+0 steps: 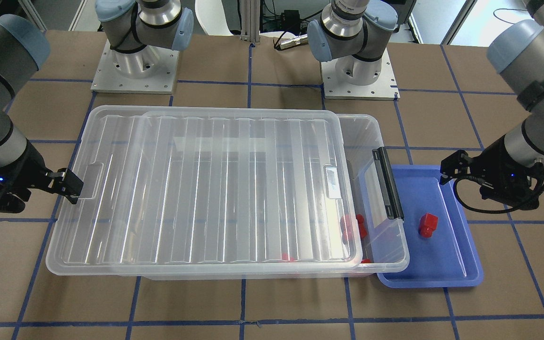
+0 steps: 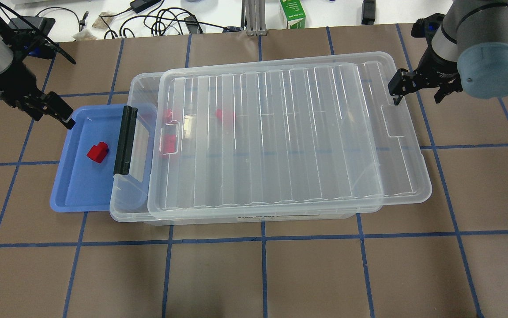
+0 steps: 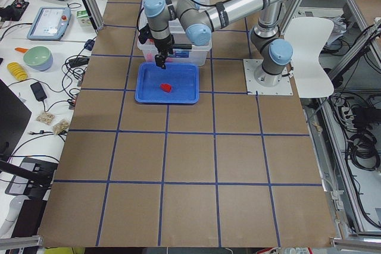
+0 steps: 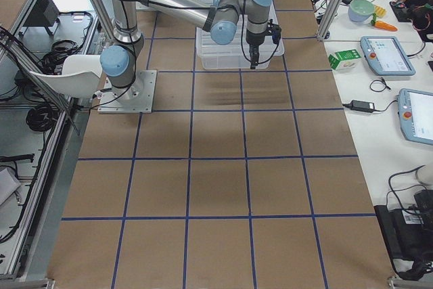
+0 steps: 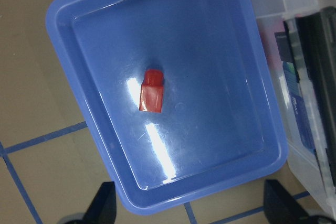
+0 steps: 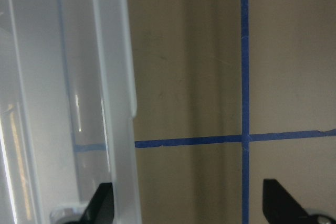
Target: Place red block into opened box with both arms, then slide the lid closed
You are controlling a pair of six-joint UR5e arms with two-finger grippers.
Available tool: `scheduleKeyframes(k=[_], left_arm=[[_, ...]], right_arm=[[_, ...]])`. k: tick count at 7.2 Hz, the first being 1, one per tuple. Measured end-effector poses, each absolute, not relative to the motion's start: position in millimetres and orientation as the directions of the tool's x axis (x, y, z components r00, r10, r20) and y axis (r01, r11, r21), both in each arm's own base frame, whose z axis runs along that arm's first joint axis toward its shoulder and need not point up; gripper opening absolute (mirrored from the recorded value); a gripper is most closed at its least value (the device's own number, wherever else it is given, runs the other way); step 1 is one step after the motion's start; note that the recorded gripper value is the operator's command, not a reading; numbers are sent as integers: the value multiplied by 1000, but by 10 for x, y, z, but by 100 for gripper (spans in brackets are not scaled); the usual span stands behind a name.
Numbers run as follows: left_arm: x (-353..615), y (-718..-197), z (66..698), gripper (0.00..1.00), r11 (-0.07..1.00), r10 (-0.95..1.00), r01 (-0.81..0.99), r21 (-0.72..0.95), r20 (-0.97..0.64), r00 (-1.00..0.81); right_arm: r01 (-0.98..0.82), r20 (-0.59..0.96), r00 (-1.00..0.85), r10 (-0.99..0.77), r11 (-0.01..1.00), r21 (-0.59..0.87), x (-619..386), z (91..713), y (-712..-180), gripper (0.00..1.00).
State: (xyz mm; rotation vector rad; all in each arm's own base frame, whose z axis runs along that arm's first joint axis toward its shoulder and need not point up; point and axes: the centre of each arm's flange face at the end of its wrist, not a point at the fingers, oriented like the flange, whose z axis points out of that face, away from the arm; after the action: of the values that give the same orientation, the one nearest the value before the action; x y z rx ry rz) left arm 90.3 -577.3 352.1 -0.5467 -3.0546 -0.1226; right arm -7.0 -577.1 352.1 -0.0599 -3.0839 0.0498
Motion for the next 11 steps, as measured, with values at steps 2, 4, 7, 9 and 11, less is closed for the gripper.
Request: scheduleKeyframes(k=[2,4,7,9,11], left_arm=[[1017,-5916,3133,100,933,340,346,97,73,-938],[1129,-5952,2815,100,939,321,328,100,80,-944],[1137,-5920,2284,100,946,311,315,81,63,-948],[1145,-5954,2059,100,946,311,315,77,62,-948],[1135,-5978,1916,95,947,308,313,79,69,-949]], right_arm=[[14,78,-997,15,1000,-24,-314,3529,-5756,100],[23,89,-996,25,1000,-20,-555,3537,-5736,100],[67,92,-993,69,997,-21,-856,3552,-5704,100],[78,92,-993,79,997,-20,-1062,3555,-5671,100],[87,92,-992,88,996,-18,-1183,3555,-5646,100]])
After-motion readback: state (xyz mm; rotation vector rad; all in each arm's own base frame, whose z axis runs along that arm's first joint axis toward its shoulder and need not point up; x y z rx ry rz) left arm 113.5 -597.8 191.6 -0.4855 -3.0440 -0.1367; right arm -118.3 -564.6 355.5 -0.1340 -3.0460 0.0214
